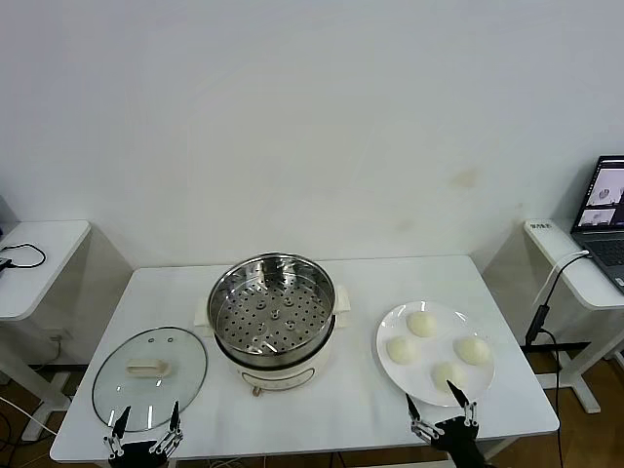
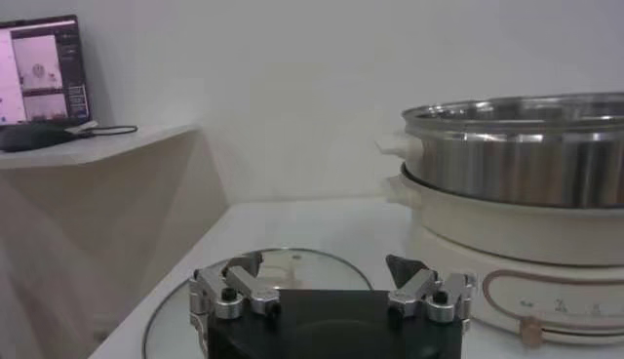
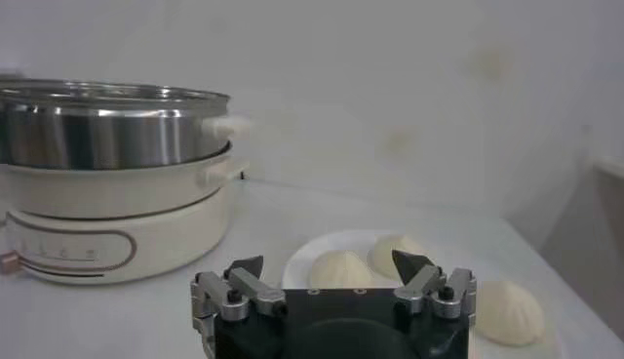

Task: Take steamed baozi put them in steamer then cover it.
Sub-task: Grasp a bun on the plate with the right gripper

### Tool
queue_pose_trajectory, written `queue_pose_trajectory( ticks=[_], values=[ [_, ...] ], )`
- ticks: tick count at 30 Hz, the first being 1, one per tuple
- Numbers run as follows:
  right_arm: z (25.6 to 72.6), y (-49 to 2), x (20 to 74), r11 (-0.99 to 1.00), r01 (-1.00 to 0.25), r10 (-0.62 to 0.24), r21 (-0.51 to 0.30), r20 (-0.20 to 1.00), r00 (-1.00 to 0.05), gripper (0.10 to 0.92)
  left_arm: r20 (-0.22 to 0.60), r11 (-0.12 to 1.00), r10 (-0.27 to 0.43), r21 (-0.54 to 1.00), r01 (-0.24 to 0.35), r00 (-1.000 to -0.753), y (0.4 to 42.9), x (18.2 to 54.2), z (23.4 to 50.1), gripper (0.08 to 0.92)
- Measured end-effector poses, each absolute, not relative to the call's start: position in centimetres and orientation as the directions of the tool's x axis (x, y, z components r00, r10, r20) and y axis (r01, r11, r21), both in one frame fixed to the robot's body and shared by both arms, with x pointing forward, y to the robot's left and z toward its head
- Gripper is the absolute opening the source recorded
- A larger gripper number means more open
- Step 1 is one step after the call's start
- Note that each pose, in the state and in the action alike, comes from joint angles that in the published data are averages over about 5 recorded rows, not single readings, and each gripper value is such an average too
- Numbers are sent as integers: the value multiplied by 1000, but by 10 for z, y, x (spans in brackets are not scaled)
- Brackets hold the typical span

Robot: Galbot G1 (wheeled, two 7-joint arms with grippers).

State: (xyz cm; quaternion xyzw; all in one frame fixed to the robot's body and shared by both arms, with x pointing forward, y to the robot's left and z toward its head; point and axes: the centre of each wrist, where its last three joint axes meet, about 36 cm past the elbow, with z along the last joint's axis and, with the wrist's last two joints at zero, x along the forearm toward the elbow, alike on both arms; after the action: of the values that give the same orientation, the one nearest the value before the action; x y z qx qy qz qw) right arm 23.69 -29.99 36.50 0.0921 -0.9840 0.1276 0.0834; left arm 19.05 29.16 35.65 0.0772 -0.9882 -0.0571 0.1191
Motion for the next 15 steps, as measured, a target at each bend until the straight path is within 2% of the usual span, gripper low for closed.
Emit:
queue_pose_trajectory(
  ticks=[2, 8, 15],
  values=[
    [366, -303, 241, 942, -201, -155, -267, 184, -971, 823, 224, 981, -165, 139, -136, -961, 293, 192, 357, 823],
    [375, -328, 273, 850, -213, -148, -482, 169, -974, 823, 221, 978, -146, 179, -107, -964, 295, 198, 357, 823],
    [397, -363, 326, 639, -290, -191, -713, 219, -957, 823, 222, 973, -128, 218, -78, -967, 294, 200, 353, 823]
  ],
)
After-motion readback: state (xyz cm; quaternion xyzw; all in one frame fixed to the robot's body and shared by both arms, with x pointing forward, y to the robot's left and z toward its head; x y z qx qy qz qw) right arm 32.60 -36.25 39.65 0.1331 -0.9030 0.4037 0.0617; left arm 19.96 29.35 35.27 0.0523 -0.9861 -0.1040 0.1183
